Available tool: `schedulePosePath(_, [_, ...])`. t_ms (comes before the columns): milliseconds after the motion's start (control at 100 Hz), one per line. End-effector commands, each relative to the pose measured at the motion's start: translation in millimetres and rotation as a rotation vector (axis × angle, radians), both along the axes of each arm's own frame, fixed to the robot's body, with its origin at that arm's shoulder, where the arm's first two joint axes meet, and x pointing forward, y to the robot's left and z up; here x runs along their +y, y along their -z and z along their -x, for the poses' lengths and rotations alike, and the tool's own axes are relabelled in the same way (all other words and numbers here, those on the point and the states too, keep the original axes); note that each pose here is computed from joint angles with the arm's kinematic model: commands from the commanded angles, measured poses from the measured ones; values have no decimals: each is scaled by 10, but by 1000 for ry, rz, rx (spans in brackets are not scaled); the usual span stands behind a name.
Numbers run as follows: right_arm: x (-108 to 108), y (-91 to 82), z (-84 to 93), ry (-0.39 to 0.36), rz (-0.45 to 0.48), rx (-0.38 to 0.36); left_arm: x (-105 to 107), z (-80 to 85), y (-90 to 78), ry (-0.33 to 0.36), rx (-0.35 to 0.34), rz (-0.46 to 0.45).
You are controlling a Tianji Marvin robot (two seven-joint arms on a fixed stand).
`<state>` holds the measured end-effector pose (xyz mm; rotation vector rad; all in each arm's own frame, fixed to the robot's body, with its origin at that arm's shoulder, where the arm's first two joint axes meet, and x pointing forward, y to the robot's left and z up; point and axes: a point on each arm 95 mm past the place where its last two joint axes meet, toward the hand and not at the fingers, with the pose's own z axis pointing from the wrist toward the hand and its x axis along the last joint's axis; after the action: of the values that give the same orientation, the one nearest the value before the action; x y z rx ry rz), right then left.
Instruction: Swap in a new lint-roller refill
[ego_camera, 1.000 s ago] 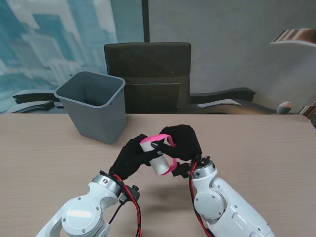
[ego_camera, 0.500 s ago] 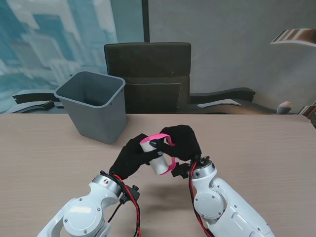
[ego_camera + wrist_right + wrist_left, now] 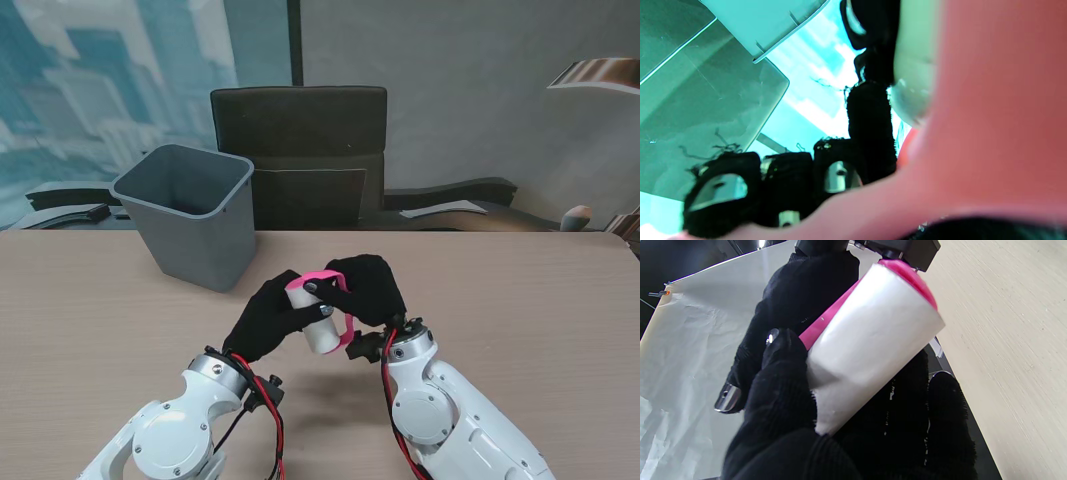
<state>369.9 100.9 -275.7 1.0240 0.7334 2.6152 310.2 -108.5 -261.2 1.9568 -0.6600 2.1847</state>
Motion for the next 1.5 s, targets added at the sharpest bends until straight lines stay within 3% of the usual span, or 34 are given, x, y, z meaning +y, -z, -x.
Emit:
schedulePosePath(0, [87,-2,27,-21,-2,10,-61,29,-24,31,-5,5])
schedulePosePath(1490, [138,53,8,-49,-41,81,-42,14,-27,13,-38,-15])
